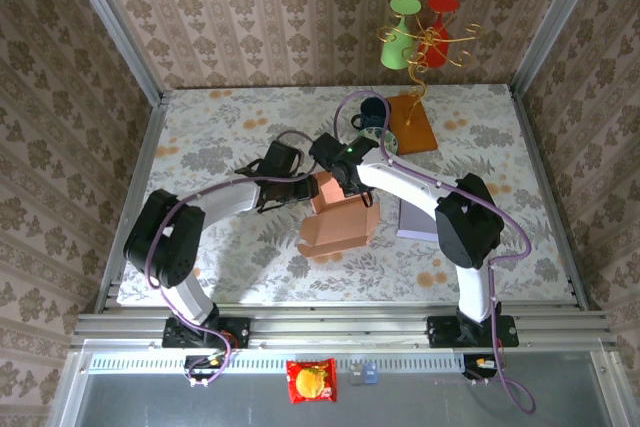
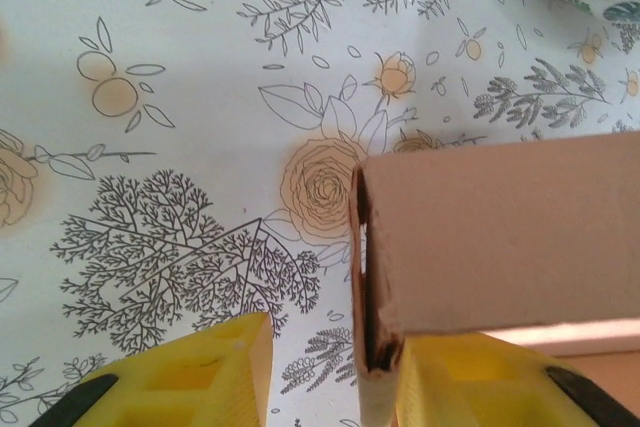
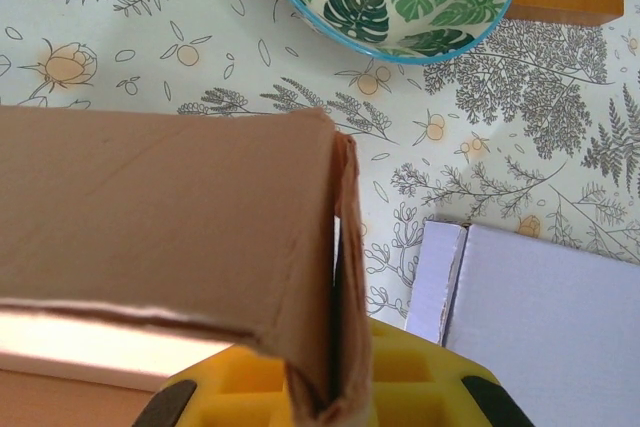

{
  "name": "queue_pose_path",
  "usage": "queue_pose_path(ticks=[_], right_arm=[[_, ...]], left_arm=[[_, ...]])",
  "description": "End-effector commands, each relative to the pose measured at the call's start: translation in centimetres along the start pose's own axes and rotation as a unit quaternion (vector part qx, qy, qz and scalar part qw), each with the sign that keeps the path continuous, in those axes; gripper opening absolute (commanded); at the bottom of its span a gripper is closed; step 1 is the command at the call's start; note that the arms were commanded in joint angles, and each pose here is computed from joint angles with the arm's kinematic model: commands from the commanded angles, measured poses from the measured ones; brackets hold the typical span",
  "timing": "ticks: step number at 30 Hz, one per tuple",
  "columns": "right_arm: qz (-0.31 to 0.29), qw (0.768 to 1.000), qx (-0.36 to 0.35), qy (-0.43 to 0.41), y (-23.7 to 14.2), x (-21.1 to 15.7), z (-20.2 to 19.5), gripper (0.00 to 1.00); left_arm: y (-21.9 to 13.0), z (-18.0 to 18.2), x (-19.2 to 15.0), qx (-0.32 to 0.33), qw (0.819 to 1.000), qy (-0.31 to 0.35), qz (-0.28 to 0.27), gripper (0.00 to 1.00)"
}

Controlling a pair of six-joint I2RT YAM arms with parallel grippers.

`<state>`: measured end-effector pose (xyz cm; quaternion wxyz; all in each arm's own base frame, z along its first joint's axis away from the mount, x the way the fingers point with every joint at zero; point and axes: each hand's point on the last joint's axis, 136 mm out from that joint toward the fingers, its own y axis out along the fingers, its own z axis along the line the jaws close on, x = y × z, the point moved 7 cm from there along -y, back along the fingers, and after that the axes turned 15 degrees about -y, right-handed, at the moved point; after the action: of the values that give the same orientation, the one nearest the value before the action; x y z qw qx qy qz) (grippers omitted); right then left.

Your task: Fold the paper box

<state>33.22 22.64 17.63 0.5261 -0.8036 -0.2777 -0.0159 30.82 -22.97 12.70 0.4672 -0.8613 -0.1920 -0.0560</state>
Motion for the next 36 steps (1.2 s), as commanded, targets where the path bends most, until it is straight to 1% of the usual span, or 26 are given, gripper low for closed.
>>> queue_pose_path(ticks=[1,8,11,15,17,23,24,25,28,30,33,34,36], right_arm=[[0.014,1.000,0.001,0.006,0.4,-0.6,0.4,0.00],[0.019,1.000,0.010,0.009,0.4,-0.8,0.6,0.00],[0.022,1.000,0.011,0.007,0.5,-0.9,0.7,0.00],[0.026,1.000,0.014,0.008,0.6,-0.9,0.8,0.00],[0.027,0.999,0.015,0.008,0.6,-1.0,0.9,0.00],[0.029,0.999,0.020,0.012,0.6,-0.9,1.0,0.00],[0.031,0.999,0.021,0.012,0.6,-1.0,1.0,0.00],[0.033,0.999,0.021,0.014,0.7,-1.0,1.0,0.00],[0.046,0.998,0.023,0.024,0.9,-1.3,0.9,0.00],[0.059,0.997,0.030,0.042,1.0,-1.6,0.7,0.00],[0.084,0.992,0.052,0.073,1.4,-1.9,0.4,0.00],[0.091,0.991,0.059,0.082,1.5,-2.0,0.4,0.00],[0.103,0.988,0.071,0.095,1.7,-2.1,0.6,0.00]], left_arm=[[0.4,-0.6,0.4,0.010,1.000,0.021,-0.008,0.33],[1.4,-0.5,-0.1,0.047,0.998,0.027,-0.014,0.23],[1.4,-0.4,-0.2,0.073,0.997,0.030,-0.017,0.16],[1.5,-0.7,-0.6,0.087,0.995,0.035,-0.019,0.07],[1.6,-0.8,-0.8,0.094,0.995,0.036,-0.018,0.01],[1.4,-0.8,-1.0,0.103,0.994,0.035,-0.018,0.00],[1.3,-0.9,-0.9,0.102,0.994,0.037,-0.020,0.01],[1.1,-1.1,-0.8,0.101,0.994,0.039,-0.021,0.10],[0.2,-2.1,-0.6,0.094,0.994,0.055,-0.022,0.32],[-0.7,-2.9,-0.3,0.088,0.993,0.069,-0.022,0.43],[-2.2,-4.0,-0.3,0.067,0.994,0.082,-0.030,0.55],[-2.6,-4.2,-0.3,0.060,0.994,0.082,-0.031,0.58],[-3.4,-4.6,-0.4,0.043,0.995,0.081,-0.033,0.60]])
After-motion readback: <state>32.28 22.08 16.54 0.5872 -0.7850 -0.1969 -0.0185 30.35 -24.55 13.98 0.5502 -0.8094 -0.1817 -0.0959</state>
